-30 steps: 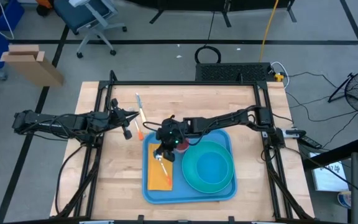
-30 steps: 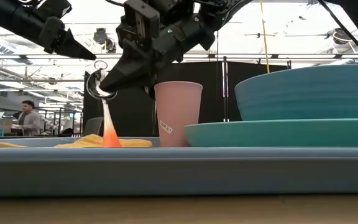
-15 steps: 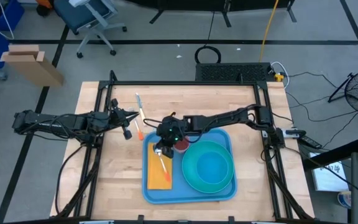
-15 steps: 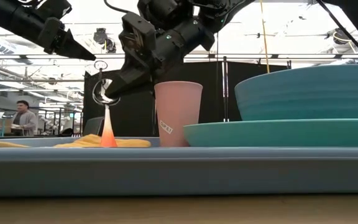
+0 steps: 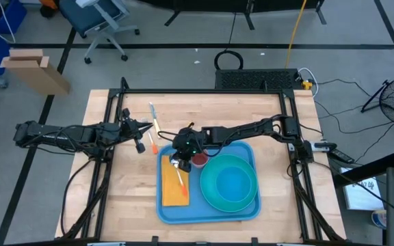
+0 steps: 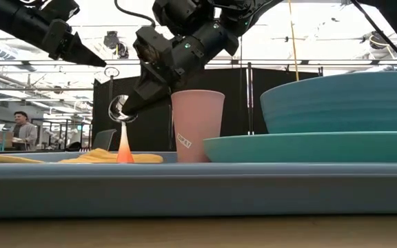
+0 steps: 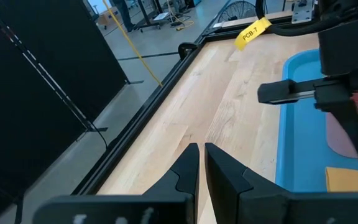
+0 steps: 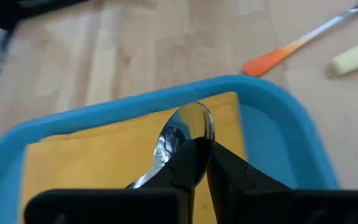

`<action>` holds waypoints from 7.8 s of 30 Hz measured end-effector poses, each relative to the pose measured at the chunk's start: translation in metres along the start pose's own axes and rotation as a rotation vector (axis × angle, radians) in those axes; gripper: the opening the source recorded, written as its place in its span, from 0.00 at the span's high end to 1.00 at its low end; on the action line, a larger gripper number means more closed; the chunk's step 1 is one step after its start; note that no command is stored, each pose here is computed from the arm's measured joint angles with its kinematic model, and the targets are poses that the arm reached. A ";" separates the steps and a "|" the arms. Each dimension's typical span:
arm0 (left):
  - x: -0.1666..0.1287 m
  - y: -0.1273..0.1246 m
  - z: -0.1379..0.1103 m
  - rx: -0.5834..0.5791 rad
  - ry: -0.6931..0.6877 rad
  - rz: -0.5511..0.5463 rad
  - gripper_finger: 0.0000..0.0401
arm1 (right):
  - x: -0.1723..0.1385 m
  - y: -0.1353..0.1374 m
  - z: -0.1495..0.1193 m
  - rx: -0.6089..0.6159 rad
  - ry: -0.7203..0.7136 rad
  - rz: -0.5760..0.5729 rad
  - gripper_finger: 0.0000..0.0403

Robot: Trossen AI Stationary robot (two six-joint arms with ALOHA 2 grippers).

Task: Set up tray
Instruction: Put the orange spoon on the yellow napkin

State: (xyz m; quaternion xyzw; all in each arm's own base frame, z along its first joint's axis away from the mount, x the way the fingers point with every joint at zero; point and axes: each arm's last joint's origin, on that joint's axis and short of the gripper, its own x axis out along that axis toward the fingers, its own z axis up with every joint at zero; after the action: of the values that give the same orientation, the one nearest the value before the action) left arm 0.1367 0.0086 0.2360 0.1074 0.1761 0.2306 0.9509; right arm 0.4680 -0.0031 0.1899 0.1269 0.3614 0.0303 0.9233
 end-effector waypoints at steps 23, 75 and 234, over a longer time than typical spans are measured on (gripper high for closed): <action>0.000 -0.001 0.000 0.013 -0.005 -0.024 0.92 | 0.009 -0.008 -0.013 -0.039 0.088 -0.048 0.99; 0.000 -0.002 -0.004 0.047 0.037 -0.052 0.92 | 0.010 0.003 0.060 0.337 0.149 -0.182 1.00; 0.062 -0.079 -0.045 -0.319 0.420 -0.246 0.75 | -0.190 -0.031 -0.148 -0.264 -0.375 -0.208 1.00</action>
State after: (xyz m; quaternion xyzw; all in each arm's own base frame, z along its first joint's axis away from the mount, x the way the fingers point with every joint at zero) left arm 0.2030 -0.0251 0.1546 -0.1160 0.3425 0.1556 0.9192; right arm 0.2269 -0.0299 0.2024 -0.0291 0.1880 -0.0423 0.9808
